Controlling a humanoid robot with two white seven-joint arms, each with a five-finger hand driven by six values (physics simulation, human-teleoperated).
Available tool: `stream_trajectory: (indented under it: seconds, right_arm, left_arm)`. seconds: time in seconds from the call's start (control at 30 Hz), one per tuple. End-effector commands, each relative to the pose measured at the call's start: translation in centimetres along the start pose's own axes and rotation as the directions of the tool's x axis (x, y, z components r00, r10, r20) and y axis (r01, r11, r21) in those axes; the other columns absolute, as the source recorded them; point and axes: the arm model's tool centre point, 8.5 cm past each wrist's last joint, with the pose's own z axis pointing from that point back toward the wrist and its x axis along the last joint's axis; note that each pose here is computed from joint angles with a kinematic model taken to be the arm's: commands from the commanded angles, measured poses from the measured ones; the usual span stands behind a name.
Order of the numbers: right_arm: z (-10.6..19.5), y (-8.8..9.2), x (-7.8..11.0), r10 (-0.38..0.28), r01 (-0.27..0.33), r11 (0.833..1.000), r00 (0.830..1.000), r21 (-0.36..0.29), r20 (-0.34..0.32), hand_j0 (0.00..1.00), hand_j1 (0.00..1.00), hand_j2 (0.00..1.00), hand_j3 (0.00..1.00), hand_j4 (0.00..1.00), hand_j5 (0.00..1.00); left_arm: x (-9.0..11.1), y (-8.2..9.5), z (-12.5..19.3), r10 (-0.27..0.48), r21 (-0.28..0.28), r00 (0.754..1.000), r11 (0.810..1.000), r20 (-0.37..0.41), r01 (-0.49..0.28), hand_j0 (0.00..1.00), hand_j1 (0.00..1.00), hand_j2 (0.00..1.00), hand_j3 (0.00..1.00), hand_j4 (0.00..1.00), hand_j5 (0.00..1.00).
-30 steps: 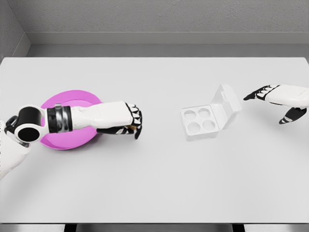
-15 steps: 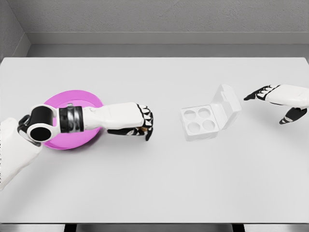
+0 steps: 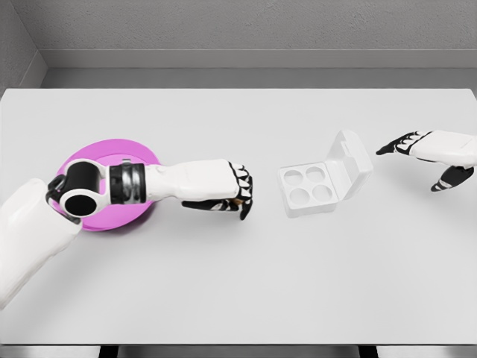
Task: Pack egg into the box and close the box lid
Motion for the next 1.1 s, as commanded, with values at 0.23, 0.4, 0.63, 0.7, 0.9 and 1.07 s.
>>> stream_trajectory:
  seconds: [0.23, 0.4, 0.63, 0.7, 0.9, 1.07]
  right_arm:
    - [0.0, 0.0, 0.0, -0.005, 0.005, 1.000, 1.000, -0.003, 0.000, 1.00, 1.00, 1.00, 1.00, 1.00, 1.00]
    - [0.1, 0.4, -0.2, -0.012, 0.012, 1.000, 1.000, 0.004, -0.004, 1.00, 1.00, 1.00, 1.00, 1.00, 1.00]
    - [0.1, 0.1, -0.2, -0.010, 0.010, 1.000, 1.000, 0.001, -0.005, 1.00, 1.00, 1.00, 1.00, 1.00, 1.00]
    - [0.1, 0.1, -0.2, -0.010, 0.010, 1.000, 1.000, 0.001, -0.005, 1.00, 1.00, 1.00, 1.00, 1.00, 1.00]
    - [0.1, 0.1, -0.2, -0.010, 0.010, 1.000, 1.000, 0.001, -0.005, 1.00, 1.00, 1.00, 1.00, 1.00, 1.00]
    - [0.1, 0.2, -0.2, -0.011, 0.011, 1.000, 1.000, 0.002, -0.005, 1.00, 1.00, 1.00, 1.00, 1.00, 1.00]
  left_arm:
    - [0.0, 0.3, -1.3, -0.006, 0.009, 1.000, 1.000, 0.007, 0.006, 0.35, 0.35, 0.35, 0.35, 0.35, 0.35]
    - [0.4, 0.4, -2.5, -0.012, -0.004, 0.999, 1.000, 0.031, 0.012, 0.35, 0.35, 0.35, 0.35, 0.35, 0.35]
    - [0.2, 1.2, -3.1, -0.017, 0.008, 0.999, 1.000, 0.036, 0.017, 0.35, 0.35, 0.35, 0.35, 0.35, 0.35]
    - [0.2, 1.3, -3.7, -0.009, 0.016, 0.999, 1.000, 0.042, 0.009, 0.35, 0.35, 0.35, 0.35, 0.35, 0.35]
    - [0.5, 2.2, -4.3, -0.021, 0.032, 0.998, 0.999, 0.057, 0.020, 0.35, 0.35, 0.35, 0.35, 0.35, 0.35]
    - [0.5, 2.5, -5.2, -0.016, 0.042, 0.998, 0.999, 0.064, 0.013, 0.35, 0.35, 0.35, 0.35, 0.35, 0.35]
